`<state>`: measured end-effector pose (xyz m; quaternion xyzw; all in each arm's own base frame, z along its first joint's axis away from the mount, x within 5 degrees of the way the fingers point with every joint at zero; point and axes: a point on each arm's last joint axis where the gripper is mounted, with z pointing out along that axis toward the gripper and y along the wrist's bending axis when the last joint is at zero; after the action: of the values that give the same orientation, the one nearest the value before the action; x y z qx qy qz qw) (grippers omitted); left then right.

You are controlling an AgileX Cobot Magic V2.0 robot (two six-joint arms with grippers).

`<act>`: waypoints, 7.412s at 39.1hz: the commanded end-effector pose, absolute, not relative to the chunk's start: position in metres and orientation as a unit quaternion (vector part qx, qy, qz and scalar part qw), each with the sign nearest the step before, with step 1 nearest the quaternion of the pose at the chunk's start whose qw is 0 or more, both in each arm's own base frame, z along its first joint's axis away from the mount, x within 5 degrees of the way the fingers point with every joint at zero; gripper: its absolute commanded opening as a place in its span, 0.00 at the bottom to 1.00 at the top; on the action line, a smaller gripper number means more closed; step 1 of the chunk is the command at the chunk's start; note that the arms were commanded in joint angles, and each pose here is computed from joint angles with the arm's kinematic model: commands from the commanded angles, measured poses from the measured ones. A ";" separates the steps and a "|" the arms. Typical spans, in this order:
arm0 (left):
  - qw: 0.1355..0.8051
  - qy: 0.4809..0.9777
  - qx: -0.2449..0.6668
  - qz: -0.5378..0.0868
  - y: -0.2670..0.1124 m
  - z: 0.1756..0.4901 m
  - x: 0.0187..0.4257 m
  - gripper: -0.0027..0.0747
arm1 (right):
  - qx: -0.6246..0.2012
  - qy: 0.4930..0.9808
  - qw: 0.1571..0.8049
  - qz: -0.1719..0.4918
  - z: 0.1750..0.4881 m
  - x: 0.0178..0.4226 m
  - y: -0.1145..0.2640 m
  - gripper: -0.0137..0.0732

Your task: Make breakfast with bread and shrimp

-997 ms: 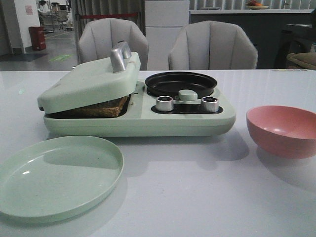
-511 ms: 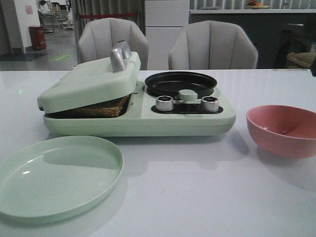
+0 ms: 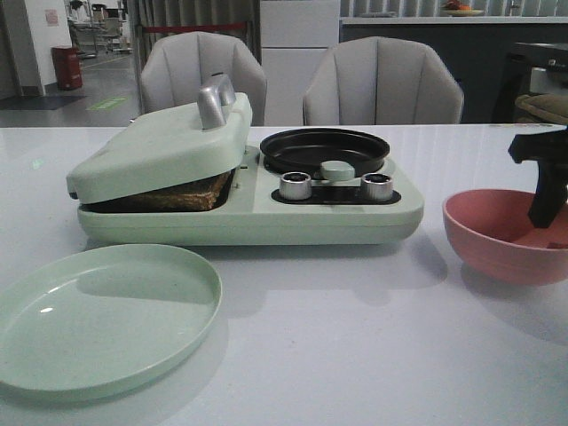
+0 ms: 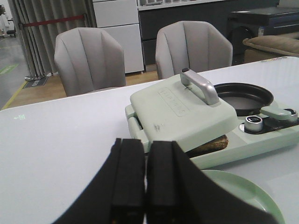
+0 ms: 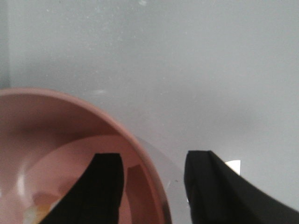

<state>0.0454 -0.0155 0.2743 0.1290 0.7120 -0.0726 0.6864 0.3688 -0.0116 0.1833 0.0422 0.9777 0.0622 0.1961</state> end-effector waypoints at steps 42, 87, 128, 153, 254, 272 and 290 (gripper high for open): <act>0.719 0.680 0.116 -0.082 -0.015 0.289 0.044 0.18 | 0.020 0.798 0.589 0.126 0.338 0.451 0.056 0.32; 0.721 0.679 0.116 -0.082 -0.015 0.290 0.044 0.18 | -0.365 0.453 0.785 -0.212 0.268 0.456 0.145 0.32; 0.721 0.679 0.116 -0.082 -0.015 0.290 0.044 0.18 | -0.116 0.473 0.859 -0.161 0.265 0.431 0.125 0.32; 0.721 0.679 0.116 -0.082 -0.015 0.290 0.044 0.18 | -0.018 0.731 0.674 0.101 0.391 0.354 0.070 0.32; 0.721 0.679 0.116 -0.082 -0.015 0.290 0.044 0.18 | -0.020 0.864 0.497 0.079 0.391 0.288 -0.005 0.58; 0.721 0.679 0.116 -0.082 -0.015 0.290 0.044 0.18 | -0.071 0.737 0.663 0.110 0.381 0.194 0.047 0.58; 0.721 0.679 0.116 -0.082 -0.015 0.290 0.044 0.18 | -0.113 0.659 0.723 0.173 0.303 0.080 0.034 0.58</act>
<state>0.0445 -0.0153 0.2748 0.1285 0.7091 -0.0727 0.6895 0.0935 0.0433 0.2988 -0.1316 0.7107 0.1727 0.6691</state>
